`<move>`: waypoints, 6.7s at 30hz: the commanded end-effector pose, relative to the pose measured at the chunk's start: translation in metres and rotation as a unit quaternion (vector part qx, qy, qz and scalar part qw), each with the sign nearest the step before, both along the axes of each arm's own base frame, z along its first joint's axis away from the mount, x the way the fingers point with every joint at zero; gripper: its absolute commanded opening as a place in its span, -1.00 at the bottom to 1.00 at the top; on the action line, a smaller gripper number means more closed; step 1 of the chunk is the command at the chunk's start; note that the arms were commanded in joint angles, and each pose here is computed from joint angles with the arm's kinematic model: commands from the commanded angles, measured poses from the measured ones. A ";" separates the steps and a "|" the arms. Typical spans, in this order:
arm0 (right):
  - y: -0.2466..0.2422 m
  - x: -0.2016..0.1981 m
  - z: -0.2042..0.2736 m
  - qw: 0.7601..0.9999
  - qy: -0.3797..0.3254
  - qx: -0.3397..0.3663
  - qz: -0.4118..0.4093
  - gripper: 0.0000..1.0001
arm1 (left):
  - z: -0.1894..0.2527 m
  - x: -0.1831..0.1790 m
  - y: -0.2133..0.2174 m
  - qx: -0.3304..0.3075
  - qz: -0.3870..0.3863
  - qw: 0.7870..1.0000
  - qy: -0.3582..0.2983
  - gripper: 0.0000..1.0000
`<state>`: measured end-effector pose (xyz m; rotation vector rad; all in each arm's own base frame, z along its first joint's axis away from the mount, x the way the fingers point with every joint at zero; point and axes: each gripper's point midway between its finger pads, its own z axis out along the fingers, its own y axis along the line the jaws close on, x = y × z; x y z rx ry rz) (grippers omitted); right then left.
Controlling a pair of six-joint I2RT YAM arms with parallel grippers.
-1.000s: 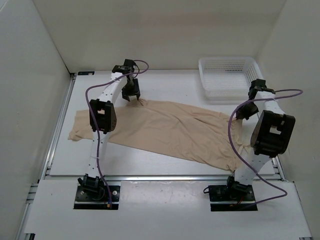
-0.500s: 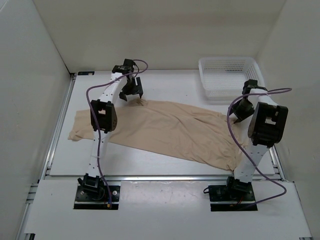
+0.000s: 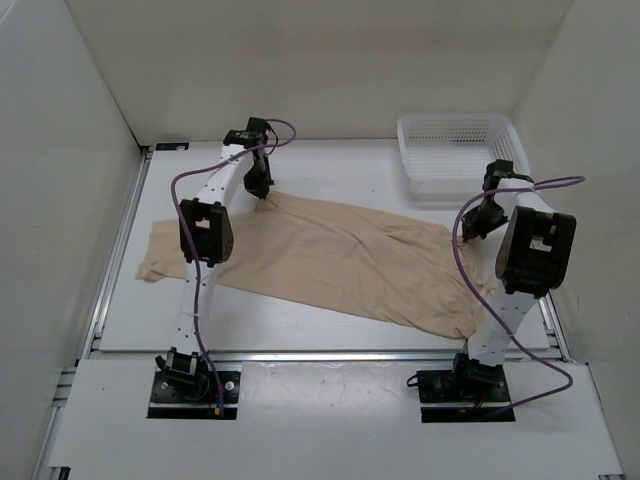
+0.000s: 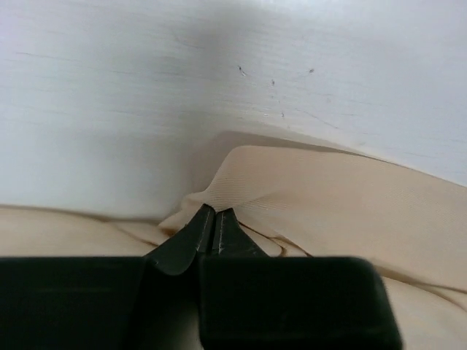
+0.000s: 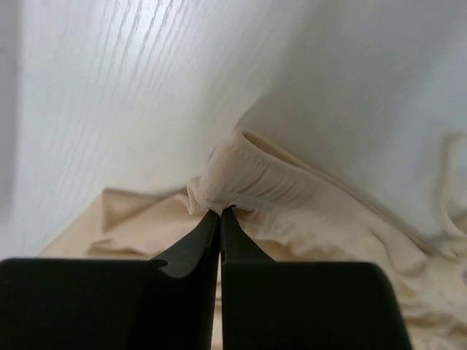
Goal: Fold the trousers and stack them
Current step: Flatten the trousers out
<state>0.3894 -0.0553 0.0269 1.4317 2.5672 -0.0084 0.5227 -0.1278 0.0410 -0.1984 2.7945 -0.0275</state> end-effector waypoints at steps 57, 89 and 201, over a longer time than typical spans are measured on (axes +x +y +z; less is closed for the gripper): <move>-0.060 -0.055 0.139 0.981 -0.138 -0.124 -0.055 -1.00 | 0.058 0.000 0.123 -0.096 0.153 0.983 -0.034 0.50; -0.057 -0.057 0.136 0.983 -0.135 -0.116 -0.047 -1.00 | 0.021 0.001 0.135 -0.089 0.183 0.979 -0.005 -0.04; 0.003 -0.065 0.117 0.976 -0.094 -0.172 0.092 -0.90 | 0.082 -0.021 0.214 -0.073 0.219 0.971 -0.063 0.00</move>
